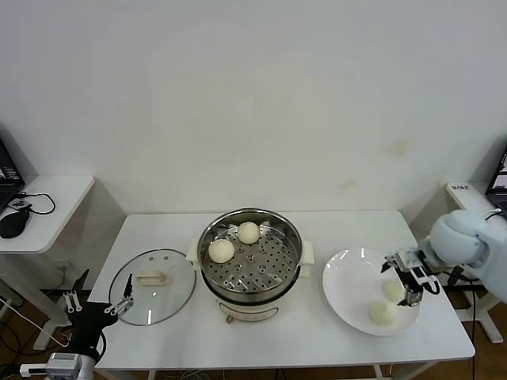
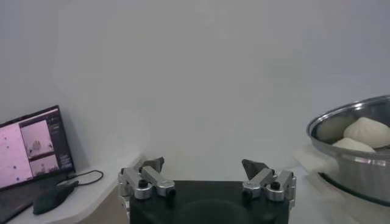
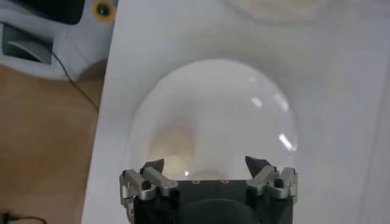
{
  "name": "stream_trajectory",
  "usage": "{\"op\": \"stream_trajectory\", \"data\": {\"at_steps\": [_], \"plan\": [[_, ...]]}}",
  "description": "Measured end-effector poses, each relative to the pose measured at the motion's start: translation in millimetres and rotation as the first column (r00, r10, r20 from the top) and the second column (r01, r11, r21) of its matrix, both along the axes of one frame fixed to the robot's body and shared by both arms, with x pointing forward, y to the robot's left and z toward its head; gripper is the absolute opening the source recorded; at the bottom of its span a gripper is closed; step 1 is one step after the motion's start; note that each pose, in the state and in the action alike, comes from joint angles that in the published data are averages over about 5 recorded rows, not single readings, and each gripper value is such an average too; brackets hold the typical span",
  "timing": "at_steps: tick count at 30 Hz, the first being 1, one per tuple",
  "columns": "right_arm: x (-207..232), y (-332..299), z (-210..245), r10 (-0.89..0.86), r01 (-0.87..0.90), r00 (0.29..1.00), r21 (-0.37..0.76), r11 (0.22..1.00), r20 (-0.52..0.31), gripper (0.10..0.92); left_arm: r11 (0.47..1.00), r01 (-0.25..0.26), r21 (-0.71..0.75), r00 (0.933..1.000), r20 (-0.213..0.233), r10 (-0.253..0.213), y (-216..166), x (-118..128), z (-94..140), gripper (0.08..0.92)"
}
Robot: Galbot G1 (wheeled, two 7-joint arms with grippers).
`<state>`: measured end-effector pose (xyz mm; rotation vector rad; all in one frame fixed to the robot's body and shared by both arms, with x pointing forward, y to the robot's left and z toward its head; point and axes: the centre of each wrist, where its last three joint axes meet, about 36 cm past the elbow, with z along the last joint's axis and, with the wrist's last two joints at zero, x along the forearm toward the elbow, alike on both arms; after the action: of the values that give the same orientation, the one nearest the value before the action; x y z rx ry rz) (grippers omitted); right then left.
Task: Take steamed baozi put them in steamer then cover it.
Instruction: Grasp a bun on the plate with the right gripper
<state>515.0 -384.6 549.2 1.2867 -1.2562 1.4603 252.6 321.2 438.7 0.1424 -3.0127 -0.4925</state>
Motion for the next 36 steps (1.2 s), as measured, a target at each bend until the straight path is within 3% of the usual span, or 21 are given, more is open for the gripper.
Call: {"op": "stream_trajectory", "data": {"at_steps": [23,36], "plan": [[4,-4,-93,-0.067,0.067,0.995,-0.003,0.998,-0.072,0.810,1.000,-0.025,0.007,0.9996,-0.014,0.025,4,-4,-3,0.823],[11,-5,-82,-0.092,0.093,0.993,0.013,0.996,-0.075,0.634,1.000,-0.021,0.002,0.9997,-0.010,0.021,2,-3,-3,0.823]]}}
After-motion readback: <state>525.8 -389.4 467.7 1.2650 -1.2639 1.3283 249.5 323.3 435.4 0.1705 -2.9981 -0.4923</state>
